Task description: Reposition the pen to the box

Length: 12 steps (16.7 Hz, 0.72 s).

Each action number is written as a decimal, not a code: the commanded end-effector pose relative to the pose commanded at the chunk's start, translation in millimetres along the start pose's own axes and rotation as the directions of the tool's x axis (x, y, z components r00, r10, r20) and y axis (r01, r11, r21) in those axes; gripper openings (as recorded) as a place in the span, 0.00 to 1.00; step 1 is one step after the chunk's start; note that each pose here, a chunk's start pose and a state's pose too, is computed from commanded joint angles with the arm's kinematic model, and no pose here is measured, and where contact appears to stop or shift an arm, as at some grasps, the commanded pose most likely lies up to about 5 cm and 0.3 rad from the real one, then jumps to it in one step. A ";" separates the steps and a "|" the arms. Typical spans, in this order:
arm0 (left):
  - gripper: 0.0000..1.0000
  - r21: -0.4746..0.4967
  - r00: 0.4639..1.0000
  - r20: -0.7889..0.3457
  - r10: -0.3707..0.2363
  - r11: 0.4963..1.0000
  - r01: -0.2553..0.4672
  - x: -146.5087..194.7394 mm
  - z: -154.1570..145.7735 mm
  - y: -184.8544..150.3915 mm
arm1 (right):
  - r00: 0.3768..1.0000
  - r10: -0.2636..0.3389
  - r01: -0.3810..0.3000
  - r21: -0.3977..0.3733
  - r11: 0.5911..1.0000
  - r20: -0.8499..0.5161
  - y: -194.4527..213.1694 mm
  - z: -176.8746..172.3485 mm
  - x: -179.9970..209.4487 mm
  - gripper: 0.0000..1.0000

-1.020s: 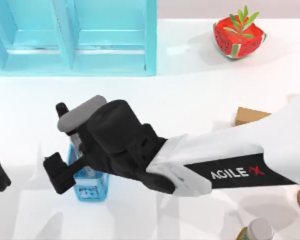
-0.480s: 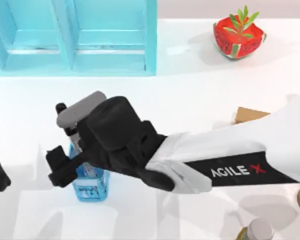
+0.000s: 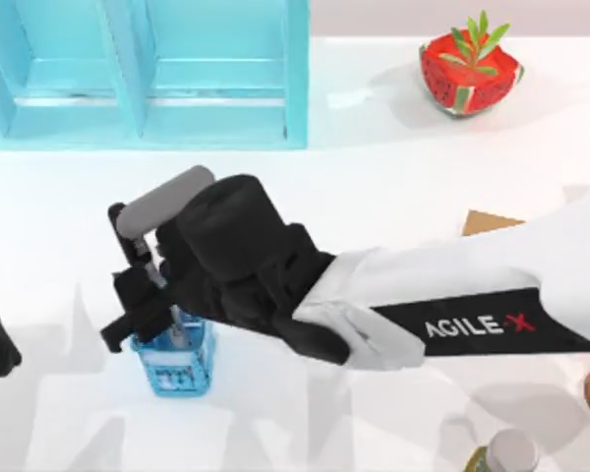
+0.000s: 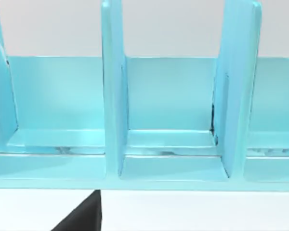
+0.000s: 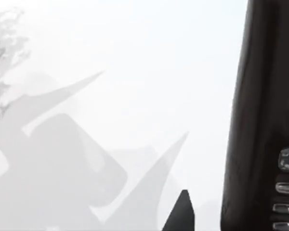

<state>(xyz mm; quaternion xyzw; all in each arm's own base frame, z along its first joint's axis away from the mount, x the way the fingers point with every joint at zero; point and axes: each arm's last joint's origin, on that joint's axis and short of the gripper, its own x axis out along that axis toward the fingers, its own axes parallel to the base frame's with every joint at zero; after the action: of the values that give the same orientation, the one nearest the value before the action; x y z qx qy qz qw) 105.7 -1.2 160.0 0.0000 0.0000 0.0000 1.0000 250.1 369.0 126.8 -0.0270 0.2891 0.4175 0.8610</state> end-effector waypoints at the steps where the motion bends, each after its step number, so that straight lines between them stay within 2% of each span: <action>1: 1.00 0.000 1.000 0.000 0.000 1.000 0.000 0.0 0.0 0.0 | 1.000 0.000 0.000 -0.003 1.000 -0.015 -5.6 1.9 -5.6 0.00; 5: 1.00 0.000 1.000 0.000 0.000 1.000 0.000 0.0 0.0 0.0 | 1.000 -0.003 0.003 0.008 1.000 -0.018 -29.2 36.9 -51.8 0.00; 9: 1.00 0.000 1.000 0.000 0.000 1.000 0.000 0.0 0.0 0.0 | 0.999 -0.004 0.004 -0.001 1.000 0.052 -41.4 79.5 -131.4 0.00; 12: 1.00 0.000 1.000 0.000 0.000 1.000 0.000 0.0 0.0 0.0 | 0.999 -0.004 0.004 0.000 1.000 0.040 -55.3 86.5 -171.0 0.00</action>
<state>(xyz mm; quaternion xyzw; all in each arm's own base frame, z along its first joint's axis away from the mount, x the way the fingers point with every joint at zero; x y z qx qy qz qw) 105.7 -1.2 160.0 0.0000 0.0000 0.0000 1.0000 249.1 237.6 276.9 -0.0193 0.2716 0.4164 0.8675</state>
